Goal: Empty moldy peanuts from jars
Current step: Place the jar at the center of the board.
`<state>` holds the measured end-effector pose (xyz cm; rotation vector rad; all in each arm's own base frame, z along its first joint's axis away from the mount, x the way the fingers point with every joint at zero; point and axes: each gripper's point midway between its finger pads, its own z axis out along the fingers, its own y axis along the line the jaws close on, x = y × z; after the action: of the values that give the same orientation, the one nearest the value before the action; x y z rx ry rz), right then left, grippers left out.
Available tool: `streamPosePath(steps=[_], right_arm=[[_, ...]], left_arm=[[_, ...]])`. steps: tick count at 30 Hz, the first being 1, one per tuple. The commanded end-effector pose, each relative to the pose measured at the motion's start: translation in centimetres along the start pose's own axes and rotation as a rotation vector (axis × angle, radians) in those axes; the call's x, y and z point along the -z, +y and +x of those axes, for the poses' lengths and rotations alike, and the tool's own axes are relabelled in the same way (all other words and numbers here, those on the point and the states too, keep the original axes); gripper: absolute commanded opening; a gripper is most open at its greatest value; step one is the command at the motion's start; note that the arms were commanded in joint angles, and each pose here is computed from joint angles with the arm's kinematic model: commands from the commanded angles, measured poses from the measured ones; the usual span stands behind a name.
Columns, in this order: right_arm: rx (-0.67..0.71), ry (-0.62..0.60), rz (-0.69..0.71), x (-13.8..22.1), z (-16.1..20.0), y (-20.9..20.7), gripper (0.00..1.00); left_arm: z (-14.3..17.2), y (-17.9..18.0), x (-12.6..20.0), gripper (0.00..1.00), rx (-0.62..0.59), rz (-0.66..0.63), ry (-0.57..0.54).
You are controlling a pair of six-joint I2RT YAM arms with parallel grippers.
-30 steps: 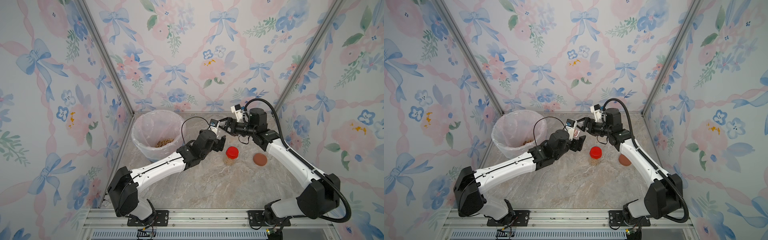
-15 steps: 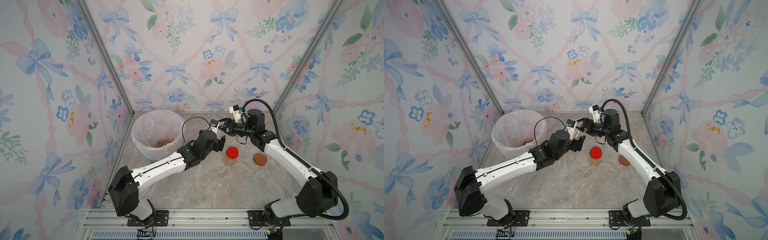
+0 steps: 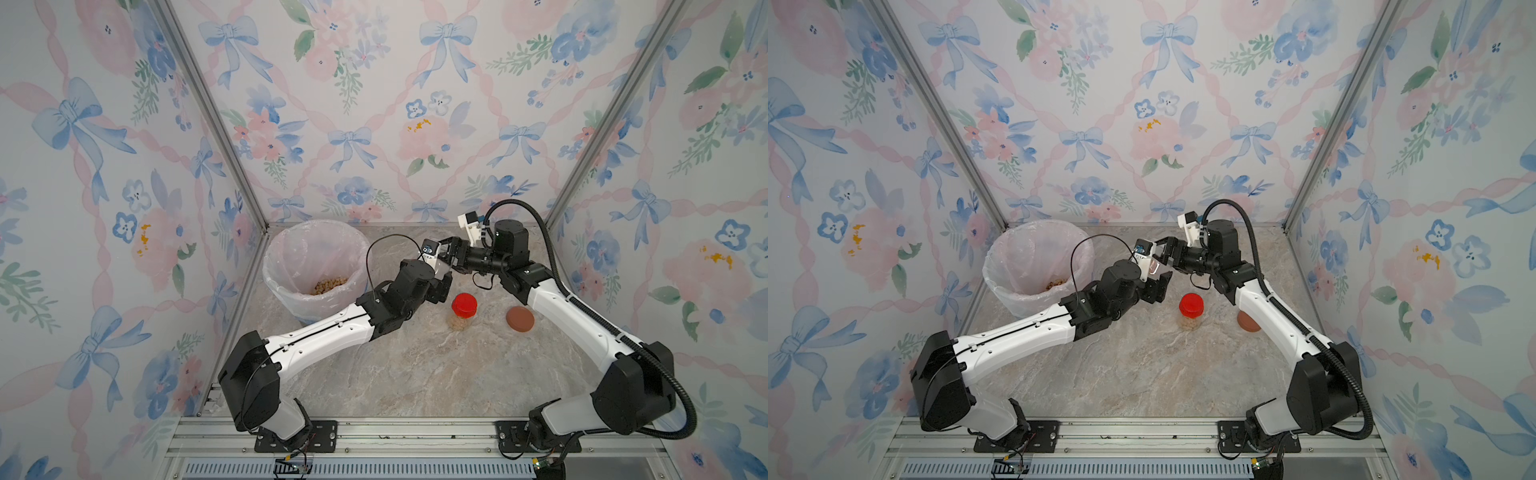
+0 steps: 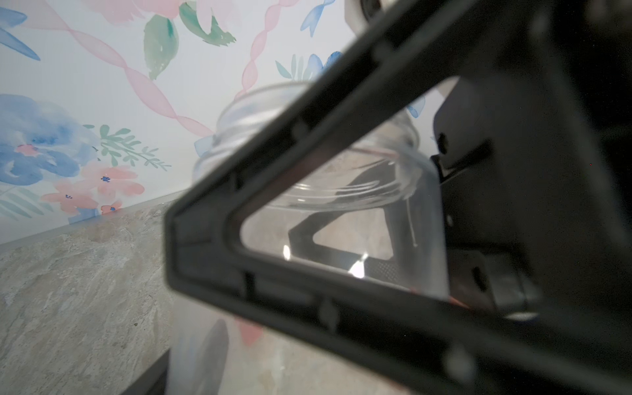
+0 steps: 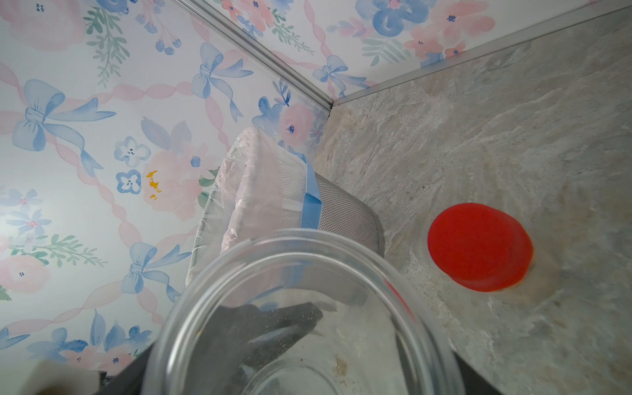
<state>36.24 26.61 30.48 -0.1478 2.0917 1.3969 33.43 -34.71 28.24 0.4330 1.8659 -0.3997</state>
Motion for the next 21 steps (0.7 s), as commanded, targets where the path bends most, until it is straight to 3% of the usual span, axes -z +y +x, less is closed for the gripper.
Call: streamPosePath(steps=[1,6,12,17,21], right_arm=[[-0.025,0.036,0.006,-0.4,1.3,-0.5,0.94],[-0.012,0.016,0.001,0.1,0.9,-0.2,0.86],[-0.01,0.029,0.007,0.1,1.3,-0.6,0.61],[0.071,0.008,0.133,1.3,1.0,-2.0,0.48],[0.147,-0.015,0.239,2.8,0.2,-2.7,0.44]], left_arm=[[-4.4,-0.8,0.8,0.0,0.03,0.024,-0.14],[-4.3,-0.9,0.5,0.0,0.026,0.025,-0.138],[-4.0,-0.9,0.3,0.01,0.024,0.021,-0.129],[-3.5,-1.9,0.2,0.29,0.019,0.082,-0.113],[-2.6,-2.5,-0.4,0.35,0.018,0.107,-0.088]])
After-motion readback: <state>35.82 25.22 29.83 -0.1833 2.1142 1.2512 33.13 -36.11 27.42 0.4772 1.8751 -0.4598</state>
